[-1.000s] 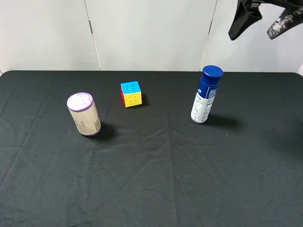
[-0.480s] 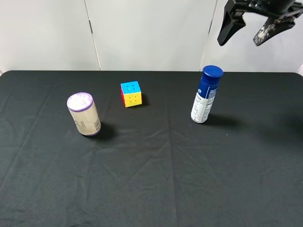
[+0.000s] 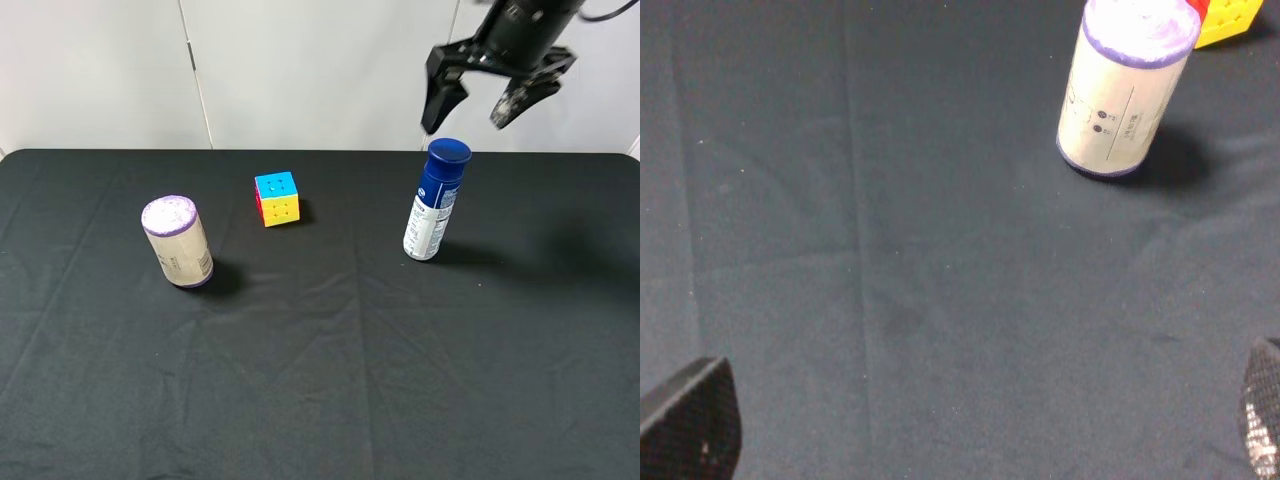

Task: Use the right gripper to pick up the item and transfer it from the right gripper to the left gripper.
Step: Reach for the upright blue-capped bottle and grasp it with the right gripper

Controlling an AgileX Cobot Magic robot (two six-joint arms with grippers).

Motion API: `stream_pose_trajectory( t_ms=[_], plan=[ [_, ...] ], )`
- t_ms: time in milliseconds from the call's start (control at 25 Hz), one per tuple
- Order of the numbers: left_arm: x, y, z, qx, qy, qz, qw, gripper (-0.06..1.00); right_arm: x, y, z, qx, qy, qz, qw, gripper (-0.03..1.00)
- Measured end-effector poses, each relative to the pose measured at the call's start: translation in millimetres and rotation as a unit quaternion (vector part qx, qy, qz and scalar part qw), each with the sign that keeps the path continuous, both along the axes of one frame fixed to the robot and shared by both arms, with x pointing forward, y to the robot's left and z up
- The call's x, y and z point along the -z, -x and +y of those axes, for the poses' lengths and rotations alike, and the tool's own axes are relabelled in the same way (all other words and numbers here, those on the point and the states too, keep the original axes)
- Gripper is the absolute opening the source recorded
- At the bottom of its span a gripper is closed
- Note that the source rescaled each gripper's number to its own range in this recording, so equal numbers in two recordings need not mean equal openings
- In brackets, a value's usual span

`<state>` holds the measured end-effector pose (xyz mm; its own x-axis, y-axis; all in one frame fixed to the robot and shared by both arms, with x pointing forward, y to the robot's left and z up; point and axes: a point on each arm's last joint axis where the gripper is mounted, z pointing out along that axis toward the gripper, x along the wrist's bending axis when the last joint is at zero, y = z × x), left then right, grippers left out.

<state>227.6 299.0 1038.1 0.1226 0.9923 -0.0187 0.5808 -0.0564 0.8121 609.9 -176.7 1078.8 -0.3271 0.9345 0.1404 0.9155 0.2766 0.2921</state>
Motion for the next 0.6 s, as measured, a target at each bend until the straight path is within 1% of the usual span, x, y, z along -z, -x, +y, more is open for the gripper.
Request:
stream_pose_trajectory(
  t_ms=[160,320,600],
  plan=[
    [0,0,0,0.0,0.0,0.0,1.0,1.0,15,-4,8,-0.011,0.015,0.015,1.0,1.0],
    [0,0,0,0.0,0.0,0.0,1.0,1.0,28,-9,9,-0.013,0.027,0.028,0.999,1.0],
    [0,0,0,0.0,0.0,0.0,1.0,1.0,44,-15,10,-0.013,0.035,0.046,0.998,1.0]
  ],
)
